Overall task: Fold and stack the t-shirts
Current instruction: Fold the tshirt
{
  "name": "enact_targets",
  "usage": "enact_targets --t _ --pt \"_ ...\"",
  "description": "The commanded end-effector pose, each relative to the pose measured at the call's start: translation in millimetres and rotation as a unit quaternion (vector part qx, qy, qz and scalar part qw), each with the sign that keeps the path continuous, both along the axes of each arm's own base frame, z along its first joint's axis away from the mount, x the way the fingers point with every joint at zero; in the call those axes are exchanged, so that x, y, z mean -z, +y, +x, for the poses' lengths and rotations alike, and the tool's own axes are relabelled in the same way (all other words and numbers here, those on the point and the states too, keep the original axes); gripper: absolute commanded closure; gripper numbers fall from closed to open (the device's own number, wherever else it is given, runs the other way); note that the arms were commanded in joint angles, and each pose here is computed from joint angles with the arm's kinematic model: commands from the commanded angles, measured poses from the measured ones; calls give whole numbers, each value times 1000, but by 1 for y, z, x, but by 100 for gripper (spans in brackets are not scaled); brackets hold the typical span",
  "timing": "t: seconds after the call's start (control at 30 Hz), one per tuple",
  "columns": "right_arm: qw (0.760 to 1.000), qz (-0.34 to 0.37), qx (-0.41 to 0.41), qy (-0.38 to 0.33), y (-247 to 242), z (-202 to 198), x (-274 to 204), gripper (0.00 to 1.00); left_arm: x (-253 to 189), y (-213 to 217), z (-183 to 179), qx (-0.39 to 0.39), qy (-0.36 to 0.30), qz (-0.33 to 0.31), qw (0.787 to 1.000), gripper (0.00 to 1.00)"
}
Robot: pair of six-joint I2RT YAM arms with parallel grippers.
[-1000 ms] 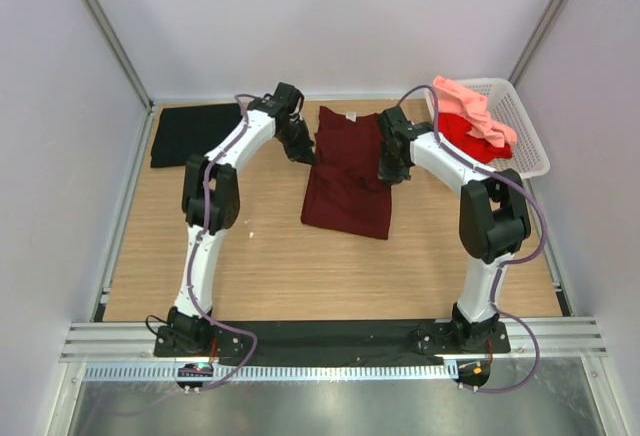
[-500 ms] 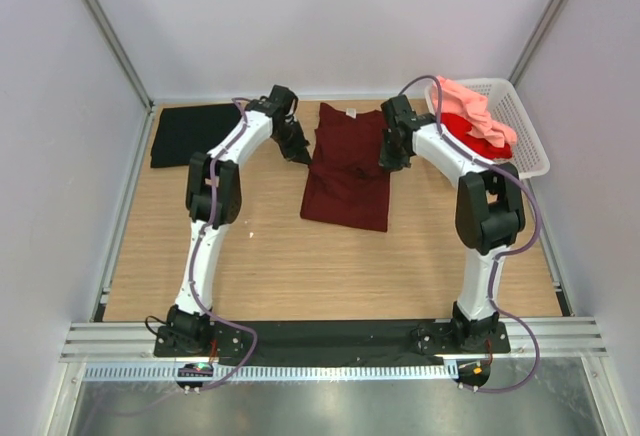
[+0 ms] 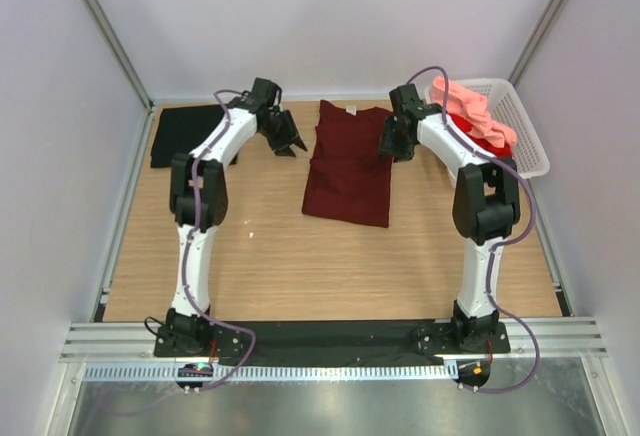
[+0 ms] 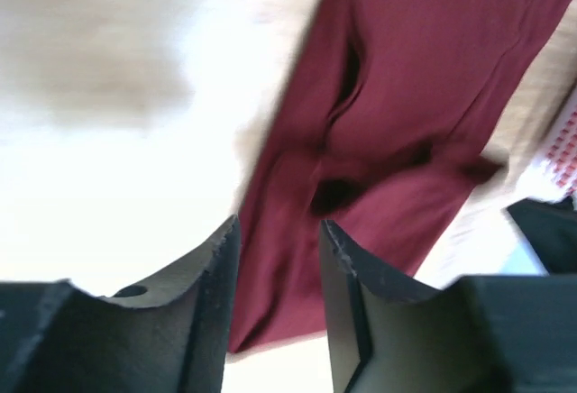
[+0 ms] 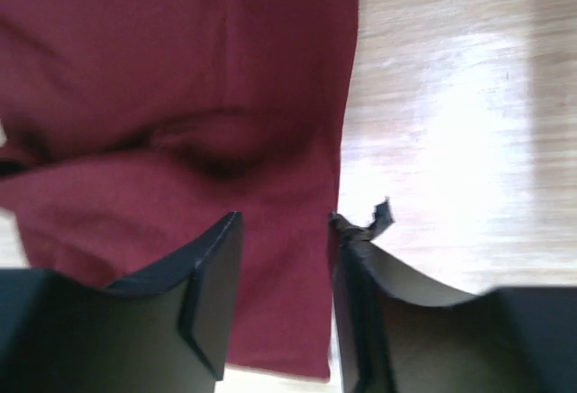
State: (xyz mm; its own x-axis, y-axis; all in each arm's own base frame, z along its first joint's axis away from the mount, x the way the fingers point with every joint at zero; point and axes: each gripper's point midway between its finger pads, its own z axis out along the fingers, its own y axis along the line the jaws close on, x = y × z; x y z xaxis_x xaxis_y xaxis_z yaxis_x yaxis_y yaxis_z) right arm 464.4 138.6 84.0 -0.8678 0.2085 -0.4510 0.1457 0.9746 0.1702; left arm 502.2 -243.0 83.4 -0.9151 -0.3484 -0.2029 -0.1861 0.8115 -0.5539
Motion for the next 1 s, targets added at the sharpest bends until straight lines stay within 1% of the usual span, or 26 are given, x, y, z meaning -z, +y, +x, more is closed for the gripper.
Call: enact_targets --t 0.0,0.07,0.1,0.13,0.17,0.2,0.27,0.3,0.4,0.6,0.83,0.93,0.97 --pt "998 42 -17 -37 6 -20 -59 50 -70 20 -18 12 -88 27 996 57" --pt "998 44 -23 -28 6 -36 -59 48 -56 22 -49 24 -77 30 996 57" --pt "998 50 -28 -21 5 -53 -59 48 -53 14 -61 36 -77 27 996 57" --pt "998 55 -34 -14 6 -61 -57 48 -49 9 -73 48 -73 17 996 57" --pt "997 59 -37 -12 5 -69 -56 47 -35 7 -88 58 -66 14 996 57" --pt "996 70 -48 -3 7 -82 -50 47 -30 -2 -98 72 -63 11 995 57" --pt "995 78 -58 5 9 -94 -44 47 -20 -8 -108 87 -59 4 994 57" --pt "994 85 -63 13 10 -100 -33 47 -8 -11 -119 94 -46 5 994 58" --pt "993 92 -73 29 12 -112 -16 47 7 -14 -128 101 -38 -2 994 58" --pt "989 102 -88 62 15 -125 20 48 23 -17 -137 112 -29 -1 993 58" --pt "986 112 -101 71 17 -138 40 49 41 -22 -142 120 -18 -1 993 58" --pt "984 117 -106 82 19 -142 51 50 46 -26 -147 123 -8 -7 992 63" --pt "984 116 -107 82 18 -143 53 51 48 -26 -150 124 -5 -6 992 68"
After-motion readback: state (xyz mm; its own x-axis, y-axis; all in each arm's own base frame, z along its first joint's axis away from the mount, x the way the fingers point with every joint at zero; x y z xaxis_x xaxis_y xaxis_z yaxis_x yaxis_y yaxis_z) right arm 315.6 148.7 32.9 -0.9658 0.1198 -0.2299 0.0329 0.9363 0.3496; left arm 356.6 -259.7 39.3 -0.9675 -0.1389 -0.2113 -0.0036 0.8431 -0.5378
